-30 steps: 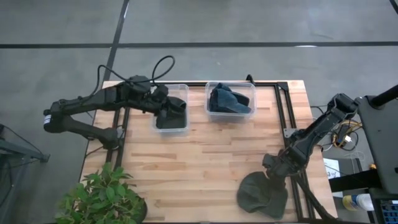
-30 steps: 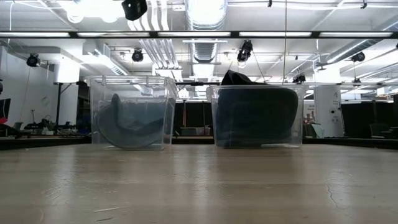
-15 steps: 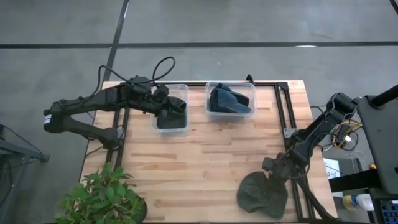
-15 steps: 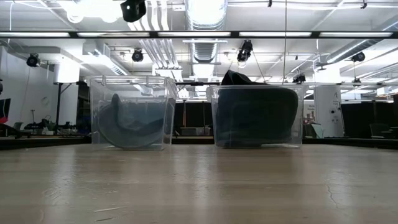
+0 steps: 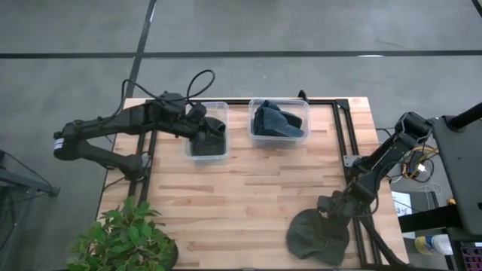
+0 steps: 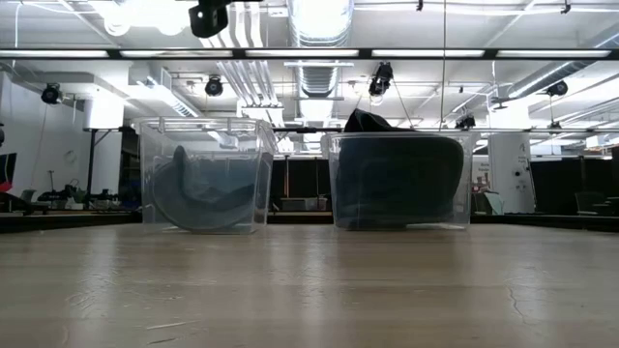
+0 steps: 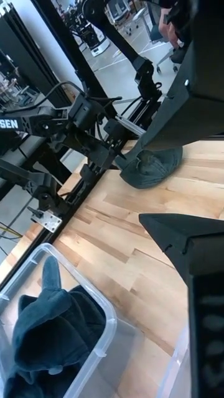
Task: Pick & Place hat
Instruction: Put the green cap into the left transparent bin
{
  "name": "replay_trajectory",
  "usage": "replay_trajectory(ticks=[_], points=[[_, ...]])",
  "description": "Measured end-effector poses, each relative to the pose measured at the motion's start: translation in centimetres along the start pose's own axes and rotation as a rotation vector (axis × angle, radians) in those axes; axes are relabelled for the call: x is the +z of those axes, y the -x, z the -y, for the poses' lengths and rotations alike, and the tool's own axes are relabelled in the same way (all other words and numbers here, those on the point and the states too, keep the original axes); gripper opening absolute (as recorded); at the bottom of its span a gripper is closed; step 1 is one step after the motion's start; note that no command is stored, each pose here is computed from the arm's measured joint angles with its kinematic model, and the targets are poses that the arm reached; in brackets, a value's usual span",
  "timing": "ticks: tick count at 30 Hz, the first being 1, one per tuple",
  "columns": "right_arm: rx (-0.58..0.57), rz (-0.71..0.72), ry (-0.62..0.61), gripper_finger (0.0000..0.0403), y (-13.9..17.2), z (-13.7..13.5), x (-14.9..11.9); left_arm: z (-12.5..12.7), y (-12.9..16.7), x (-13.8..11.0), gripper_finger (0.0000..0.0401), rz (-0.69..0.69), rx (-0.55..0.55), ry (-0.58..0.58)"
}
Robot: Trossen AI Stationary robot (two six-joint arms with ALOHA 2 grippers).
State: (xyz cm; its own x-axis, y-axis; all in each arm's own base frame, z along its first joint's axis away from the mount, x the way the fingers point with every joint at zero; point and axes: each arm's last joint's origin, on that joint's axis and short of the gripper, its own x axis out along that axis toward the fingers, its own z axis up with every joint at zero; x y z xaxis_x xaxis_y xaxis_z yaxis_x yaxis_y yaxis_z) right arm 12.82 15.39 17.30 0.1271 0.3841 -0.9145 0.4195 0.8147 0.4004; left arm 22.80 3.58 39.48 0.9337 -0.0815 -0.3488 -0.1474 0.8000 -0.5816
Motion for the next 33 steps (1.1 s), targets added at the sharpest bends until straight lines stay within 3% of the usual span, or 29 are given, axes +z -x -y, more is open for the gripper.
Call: replay_trajectory(ticks=[5,12,22,33], points=[[-0.015,0.016,-0.012,0.0127,-0.2,0.3,0.0,0.0,-0.1,0.0,0.0167,-0.003,0.001,0.001],[-0.001,0.052,0.000,0.0019,-0.2,0.1,0.2,0.0,-0.2,0.0,0.0167,0.002,-0.002,-0.025],[0.012,0.133,0.020,0.0011,0.4,-0.6,0.5,0.0,-0.2,0.1,0.0167,0.008,-0.006,-0.031],[0.078,0.374,0.131,0.0010,3.6,-4.1,1.4,0.0,-0.2,0.1,0.0167,0.008,-0.006,-0.045]])
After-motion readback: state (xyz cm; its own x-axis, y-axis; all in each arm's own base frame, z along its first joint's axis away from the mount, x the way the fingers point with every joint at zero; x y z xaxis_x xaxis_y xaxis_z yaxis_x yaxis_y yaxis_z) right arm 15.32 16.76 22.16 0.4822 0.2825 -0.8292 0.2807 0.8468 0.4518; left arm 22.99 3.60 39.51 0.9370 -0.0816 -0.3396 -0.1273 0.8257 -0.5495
